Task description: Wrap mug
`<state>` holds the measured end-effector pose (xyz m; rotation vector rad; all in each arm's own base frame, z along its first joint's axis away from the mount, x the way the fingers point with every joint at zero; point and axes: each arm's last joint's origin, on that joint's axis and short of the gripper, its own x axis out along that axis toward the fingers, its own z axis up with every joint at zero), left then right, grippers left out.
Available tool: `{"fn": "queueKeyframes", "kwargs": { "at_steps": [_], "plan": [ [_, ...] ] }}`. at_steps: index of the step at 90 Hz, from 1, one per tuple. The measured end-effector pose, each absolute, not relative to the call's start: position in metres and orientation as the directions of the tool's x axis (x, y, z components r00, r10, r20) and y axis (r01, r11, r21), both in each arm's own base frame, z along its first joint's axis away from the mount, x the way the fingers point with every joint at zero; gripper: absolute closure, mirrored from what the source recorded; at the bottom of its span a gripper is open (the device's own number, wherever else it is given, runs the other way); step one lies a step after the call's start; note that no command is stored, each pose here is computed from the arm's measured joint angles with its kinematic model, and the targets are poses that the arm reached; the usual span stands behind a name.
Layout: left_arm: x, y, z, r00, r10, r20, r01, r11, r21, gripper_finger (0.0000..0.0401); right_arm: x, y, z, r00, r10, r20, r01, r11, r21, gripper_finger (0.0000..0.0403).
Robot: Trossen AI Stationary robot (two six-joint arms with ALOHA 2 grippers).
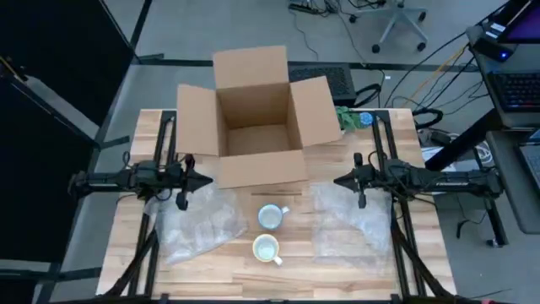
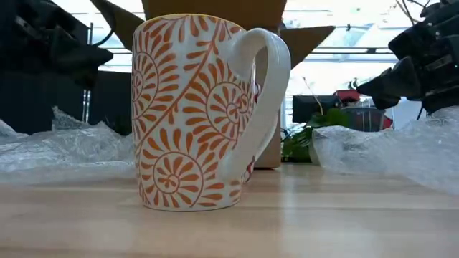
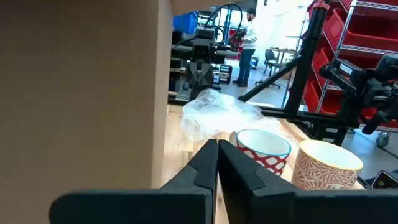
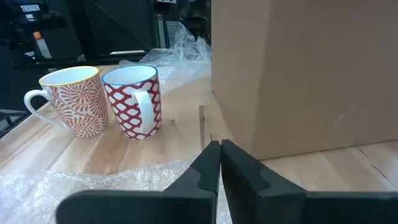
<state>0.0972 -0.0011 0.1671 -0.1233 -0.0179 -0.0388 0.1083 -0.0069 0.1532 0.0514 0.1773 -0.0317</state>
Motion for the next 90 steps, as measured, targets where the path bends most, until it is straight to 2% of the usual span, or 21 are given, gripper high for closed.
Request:
{"fn": "queueKeyframes", "kwargs": {
  "at_steps": [84,90],
  "plan": [
    [0.0972,-0.0006,0.1685,0.999,-0.022,0.035,0.026,0.992,-0.122,0.0401,0.1083,-0.0069,0.1532,0.984,-0.027,-0.177,0.036,0.998,0.049,0.0403],
    [0.0971,-0.0007,0.1707,0.998,-0.025,0.057,0.035,0.981,-0.189,0.0401,0.1084,-0.0069,0.1533,0.984,-0.027,-0.177,0.036,0.998,0.048,0.0403]
  ]
}}
